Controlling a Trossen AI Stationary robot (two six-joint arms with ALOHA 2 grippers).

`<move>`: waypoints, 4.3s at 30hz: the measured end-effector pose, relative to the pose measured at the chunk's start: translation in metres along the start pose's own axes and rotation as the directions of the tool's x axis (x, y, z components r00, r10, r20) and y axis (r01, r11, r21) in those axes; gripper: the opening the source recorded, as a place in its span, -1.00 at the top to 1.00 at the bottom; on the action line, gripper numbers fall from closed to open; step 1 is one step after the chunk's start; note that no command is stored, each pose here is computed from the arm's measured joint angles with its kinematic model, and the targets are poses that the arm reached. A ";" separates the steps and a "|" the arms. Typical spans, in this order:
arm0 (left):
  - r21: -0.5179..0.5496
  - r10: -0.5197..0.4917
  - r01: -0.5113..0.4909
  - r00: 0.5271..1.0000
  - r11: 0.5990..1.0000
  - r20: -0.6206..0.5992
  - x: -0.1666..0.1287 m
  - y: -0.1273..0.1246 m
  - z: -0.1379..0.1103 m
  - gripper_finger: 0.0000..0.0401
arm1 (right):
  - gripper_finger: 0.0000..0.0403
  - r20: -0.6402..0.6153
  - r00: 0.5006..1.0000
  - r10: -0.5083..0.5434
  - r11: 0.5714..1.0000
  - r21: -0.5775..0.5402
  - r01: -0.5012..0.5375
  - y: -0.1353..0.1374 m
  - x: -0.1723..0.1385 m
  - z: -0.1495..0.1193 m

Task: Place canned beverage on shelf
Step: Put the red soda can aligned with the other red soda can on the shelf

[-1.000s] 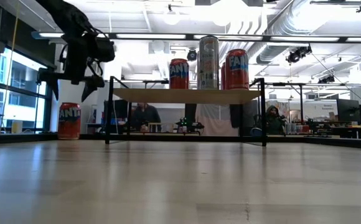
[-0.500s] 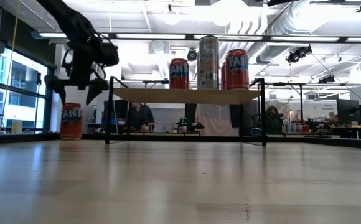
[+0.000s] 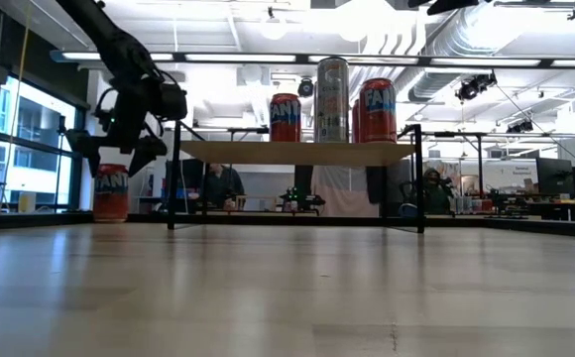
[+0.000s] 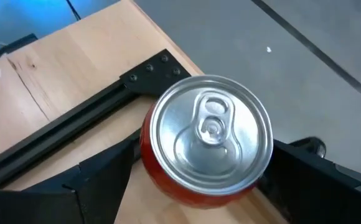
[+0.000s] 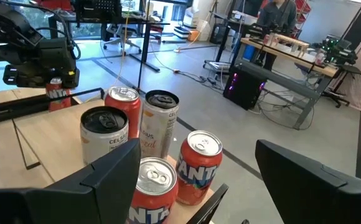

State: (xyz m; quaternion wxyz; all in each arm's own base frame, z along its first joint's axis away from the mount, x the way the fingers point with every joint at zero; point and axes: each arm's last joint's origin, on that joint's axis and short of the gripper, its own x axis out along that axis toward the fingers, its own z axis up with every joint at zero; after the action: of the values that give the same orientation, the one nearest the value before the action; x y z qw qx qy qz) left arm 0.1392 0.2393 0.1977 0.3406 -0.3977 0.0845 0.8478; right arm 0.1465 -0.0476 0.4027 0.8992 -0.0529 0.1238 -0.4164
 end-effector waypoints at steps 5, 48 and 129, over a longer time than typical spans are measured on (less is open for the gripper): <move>0.002 0.029 -0.029 1.000 1.000 -0.007 0.008 -0.003 -0.007 -0.74 | -0.51 0.000 1.000 -0.001 1.000 -0.013 0.001 0.000 0.000 0.000; 0.143 -0.101 0.105 0.994 0.984 -0.034 -0.014 -0.004 0.000 -0.44 | -0.51 0.003 1.000 -0.001 1.000 -0.026 0.001 0.000 0.000 0.000; 0.575 -0.683 0.809 0.488 0.119 -0.544 -0.261 -0.006 -0.017 -0.44 | -0.51 0.115 0.993 0.030 0.999 -0.048 -0.024 -0.035 -0.042 0.050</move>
State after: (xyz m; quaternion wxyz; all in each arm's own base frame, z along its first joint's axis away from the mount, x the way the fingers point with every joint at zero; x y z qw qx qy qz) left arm 0.2715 0.1037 0.3782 0.8452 -0.2518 0.2572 0.3950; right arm 0.1080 -0.0389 0.4657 0.9089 -0.0959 0.0820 -0.3974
